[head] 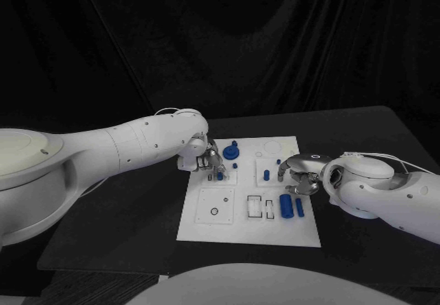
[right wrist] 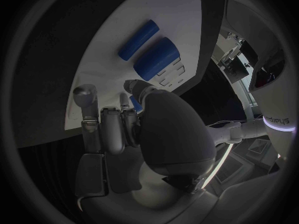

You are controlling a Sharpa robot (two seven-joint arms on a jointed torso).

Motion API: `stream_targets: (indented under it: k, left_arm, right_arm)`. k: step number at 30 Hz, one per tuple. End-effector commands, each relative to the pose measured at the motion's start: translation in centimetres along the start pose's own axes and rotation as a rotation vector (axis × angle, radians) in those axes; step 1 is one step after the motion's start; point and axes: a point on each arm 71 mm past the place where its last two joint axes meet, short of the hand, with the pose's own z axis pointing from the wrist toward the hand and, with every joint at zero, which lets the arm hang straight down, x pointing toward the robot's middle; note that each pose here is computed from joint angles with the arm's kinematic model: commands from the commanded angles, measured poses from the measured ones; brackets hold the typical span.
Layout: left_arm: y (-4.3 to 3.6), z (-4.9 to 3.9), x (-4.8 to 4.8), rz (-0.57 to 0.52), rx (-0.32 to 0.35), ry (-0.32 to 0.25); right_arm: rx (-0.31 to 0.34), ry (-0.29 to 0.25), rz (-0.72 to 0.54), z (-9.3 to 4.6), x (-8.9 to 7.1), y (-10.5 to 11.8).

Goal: Assemble the parts on the task board

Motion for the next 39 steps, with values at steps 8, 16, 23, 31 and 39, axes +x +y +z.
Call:
stream_targets:
  k: [8,16,23,31,39]
  left_arm:
    - [0.12,0.19,0.39,0.009,-0.006,0.023]
    - [0.38,0.0,0.39,-0.016,0.012,-0.013]
    - [0.69,-1.11,0.24,-0.003,0.043,-0.074]
    - [1.34,-4.88,-2.05,0.004,0.098,-0.155]
    - [2.26,-7.89,-3.59,-0.006,0.204,-0.22]
  right_arm:
    - [0.009,0.001,-0.001,0.0,0.2,0.0]
    - [0.011,-0.001,0.001,0.0,0.2,-0.1]
    - [0.014,-0.006,0.003,-0.2,0.2,-0.4]
    - [0.001,-0.033,0.012,-0.5,0.0,-0.5]
    - [-0.013,-0.075,0.024,-1.1,-0.2,-0.8]
